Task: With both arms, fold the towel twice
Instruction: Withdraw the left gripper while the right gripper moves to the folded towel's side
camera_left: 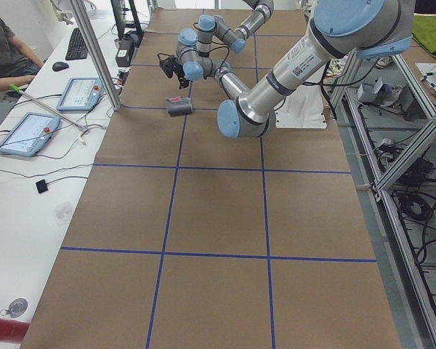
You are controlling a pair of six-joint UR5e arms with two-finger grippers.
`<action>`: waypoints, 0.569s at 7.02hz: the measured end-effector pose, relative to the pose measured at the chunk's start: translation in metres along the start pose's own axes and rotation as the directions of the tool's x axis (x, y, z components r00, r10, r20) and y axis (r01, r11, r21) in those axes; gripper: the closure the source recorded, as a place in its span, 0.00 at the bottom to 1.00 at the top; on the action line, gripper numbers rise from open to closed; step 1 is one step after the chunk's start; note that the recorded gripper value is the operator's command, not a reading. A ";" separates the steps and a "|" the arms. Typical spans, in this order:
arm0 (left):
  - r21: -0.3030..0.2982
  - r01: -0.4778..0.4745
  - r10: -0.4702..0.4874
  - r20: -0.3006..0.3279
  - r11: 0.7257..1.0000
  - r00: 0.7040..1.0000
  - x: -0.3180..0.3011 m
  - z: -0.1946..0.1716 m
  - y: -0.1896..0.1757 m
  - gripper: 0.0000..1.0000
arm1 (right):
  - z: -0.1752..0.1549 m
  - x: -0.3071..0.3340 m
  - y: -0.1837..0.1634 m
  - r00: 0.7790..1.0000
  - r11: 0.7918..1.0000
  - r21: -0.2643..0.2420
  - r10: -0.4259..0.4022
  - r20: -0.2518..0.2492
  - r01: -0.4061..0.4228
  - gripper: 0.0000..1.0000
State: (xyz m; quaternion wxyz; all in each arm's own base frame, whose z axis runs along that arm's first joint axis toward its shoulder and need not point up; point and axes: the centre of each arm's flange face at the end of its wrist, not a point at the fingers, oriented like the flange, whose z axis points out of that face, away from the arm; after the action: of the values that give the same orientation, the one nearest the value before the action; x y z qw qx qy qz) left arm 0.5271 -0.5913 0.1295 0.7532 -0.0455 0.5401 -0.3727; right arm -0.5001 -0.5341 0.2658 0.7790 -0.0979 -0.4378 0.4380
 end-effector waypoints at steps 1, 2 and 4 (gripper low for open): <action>-0.022 0.004 -0.004 0.002 1.000 1.000 -0.027 -0.016 -0.015 0.00 | 0.014 -0.016 0.001 0.999 0.999 0.018 0.039 0.018 -0.039 0.01; -0.038 0.005 -0.005 -0.001 0.999 1.000 -0.046 -0.029 -0.024 0.00 | 0.029 -0.029 0.001 0.995 0.996 0.020 0.091 0.043 -0.092 0.02; -0.048 0.005 -0.005 -0.003 0.999 1.000 -0.056 -0.038 -0.027 0.00 | 0.048 -0.037 0.014 0.992 0.993 0.011 0.118 0.048 -0.118 0.02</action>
State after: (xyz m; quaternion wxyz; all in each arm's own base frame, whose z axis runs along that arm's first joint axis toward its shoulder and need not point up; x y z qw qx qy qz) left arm 0.4731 -0.5639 0.1705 0.7501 -0.0642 0.5500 -0.3614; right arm -0.5544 -0.5650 0.2650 0.7419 -0.1080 -0.4464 0.4885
